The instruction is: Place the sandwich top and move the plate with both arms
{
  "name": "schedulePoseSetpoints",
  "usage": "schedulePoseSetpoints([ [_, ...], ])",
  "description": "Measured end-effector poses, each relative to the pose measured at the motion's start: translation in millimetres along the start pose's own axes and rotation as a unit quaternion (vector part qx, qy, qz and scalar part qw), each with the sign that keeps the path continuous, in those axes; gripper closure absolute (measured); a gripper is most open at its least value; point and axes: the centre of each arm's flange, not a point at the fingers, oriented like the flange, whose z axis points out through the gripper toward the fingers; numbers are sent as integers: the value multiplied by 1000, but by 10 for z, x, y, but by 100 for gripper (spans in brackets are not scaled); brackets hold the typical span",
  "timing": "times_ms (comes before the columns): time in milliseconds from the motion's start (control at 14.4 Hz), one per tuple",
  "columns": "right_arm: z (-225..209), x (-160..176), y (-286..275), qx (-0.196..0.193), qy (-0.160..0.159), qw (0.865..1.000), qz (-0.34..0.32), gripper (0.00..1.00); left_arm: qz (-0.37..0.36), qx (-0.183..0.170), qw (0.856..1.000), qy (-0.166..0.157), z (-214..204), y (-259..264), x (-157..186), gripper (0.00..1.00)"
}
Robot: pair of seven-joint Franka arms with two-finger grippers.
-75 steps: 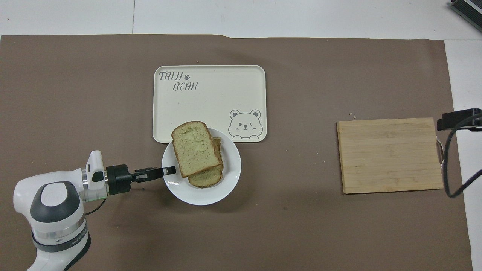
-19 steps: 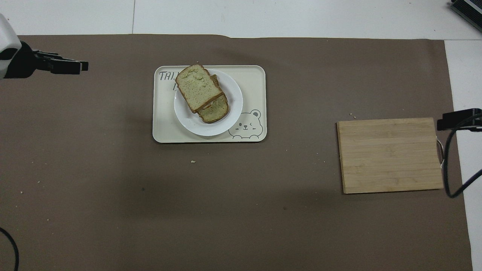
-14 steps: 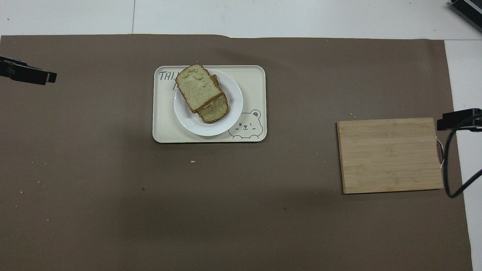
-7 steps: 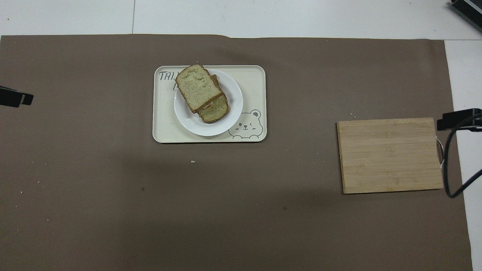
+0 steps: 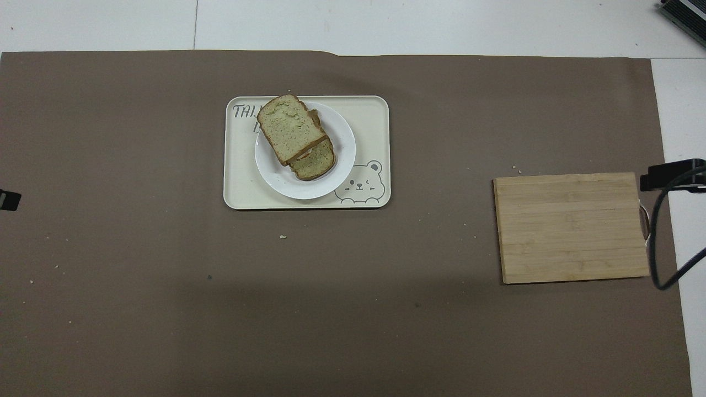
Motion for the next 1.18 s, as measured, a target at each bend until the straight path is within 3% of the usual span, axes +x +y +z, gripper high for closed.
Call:
schedulePoseSetpoints([
  [348,0,0,0,0,0,1000,0,0,3,14,1000,-4,-1,89,23,0],
  [1183,0,0,0,0,0,1000,0,0,-8,32,999,32,-108,314,93,0],
])
